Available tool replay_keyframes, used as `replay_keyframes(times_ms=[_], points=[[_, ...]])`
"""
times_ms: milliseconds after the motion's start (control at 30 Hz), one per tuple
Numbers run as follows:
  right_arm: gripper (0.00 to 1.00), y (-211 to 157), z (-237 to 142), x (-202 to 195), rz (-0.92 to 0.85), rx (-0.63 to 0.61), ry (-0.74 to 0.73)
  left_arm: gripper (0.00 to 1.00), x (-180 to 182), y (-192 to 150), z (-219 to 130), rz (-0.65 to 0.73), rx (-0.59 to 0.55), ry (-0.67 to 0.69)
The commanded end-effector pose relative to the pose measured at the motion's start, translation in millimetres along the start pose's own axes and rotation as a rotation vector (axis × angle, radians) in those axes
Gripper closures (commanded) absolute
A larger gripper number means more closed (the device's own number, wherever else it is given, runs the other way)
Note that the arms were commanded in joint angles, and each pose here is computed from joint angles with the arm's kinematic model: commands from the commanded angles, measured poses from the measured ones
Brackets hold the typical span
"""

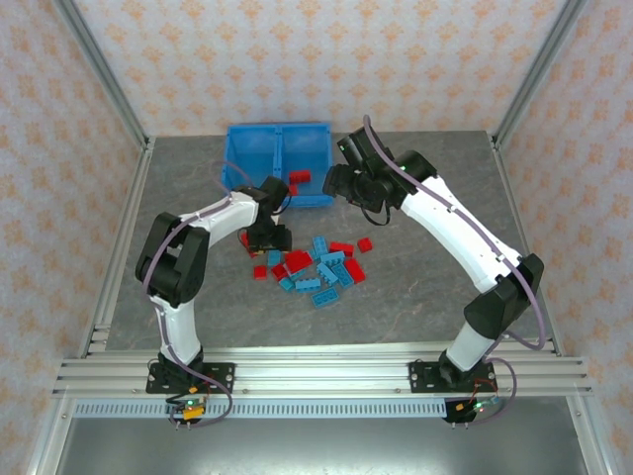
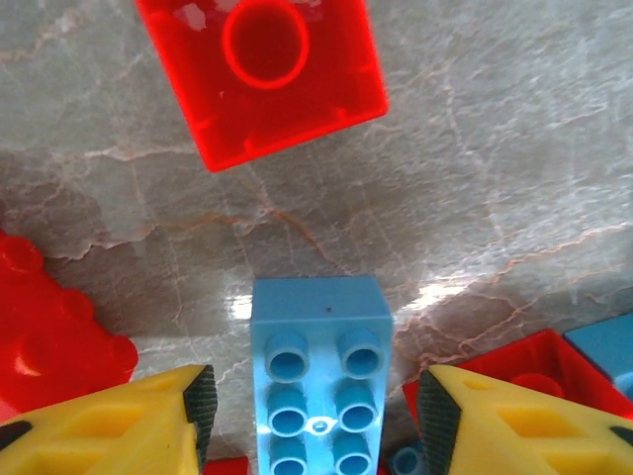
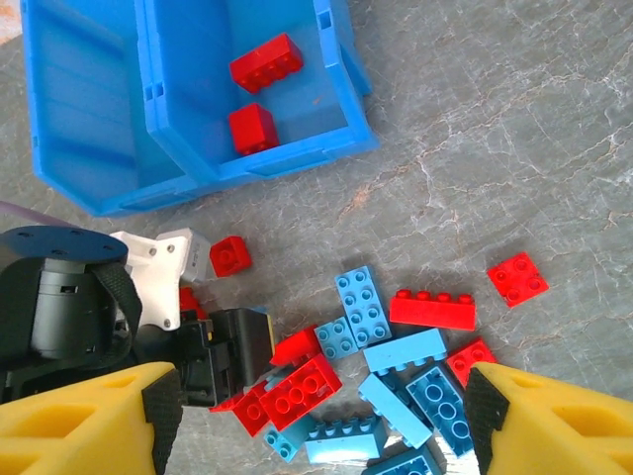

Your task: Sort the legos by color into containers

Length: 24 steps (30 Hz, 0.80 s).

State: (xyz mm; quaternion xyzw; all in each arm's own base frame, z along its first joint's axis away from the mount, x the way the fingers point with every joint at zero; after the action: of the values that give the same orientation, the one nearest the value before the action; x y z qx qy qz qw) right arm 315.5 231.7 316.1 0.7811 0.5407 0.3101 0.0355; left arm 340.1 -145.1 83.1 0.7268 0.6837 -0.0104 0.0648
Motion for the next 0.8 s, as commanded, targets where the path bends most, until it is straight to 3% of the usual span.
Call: replay_keyframes(times_ms=[0, 133, 400, 767], points=[[0.23, 7.5, -14.6, 7.5, 0.010, -0.008, 0.023, 0.47, 7.2, -9.6, 16.6, 0.016, 0.081, 0.048], [0.23, 7.8, -19.9, 14.5, -0.013, 0.025, 0.034, 0.60, 9.6, -13.6, 20.1, 0.013, 0.093, 0.059], [0.23, 5.0, -30.2, 22.4, -0.044, 0.082, 0.062, 0.66, 6.1, -7.1, -4.4, 0.021, 0.037, 0.041], [0.23, -19.4, -29.1, 31.5, -0.072, 0.265, 0.164, 0.73, 26.5, 58.6, -143.3, -0.019, -0.335, 0.061]])
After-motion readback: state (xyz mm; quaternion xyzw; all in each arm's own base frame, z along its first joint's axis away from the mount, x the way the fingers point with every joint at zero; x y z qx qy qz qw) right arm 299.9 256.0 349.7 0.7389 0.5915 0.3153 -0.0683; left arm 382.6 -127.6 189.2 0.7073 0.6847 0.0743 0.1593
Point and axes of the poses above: each hand's point on the last joint's axis, 136 mm out from that joint toward the fingers, its own z axis out along the fingers, its own x axis along the line the jaws close on, y = z × x, the point moved 5 cm from there along -z, back along the fingers, and after that the axes turned 8 degrees about z, right-handed, at the moved point
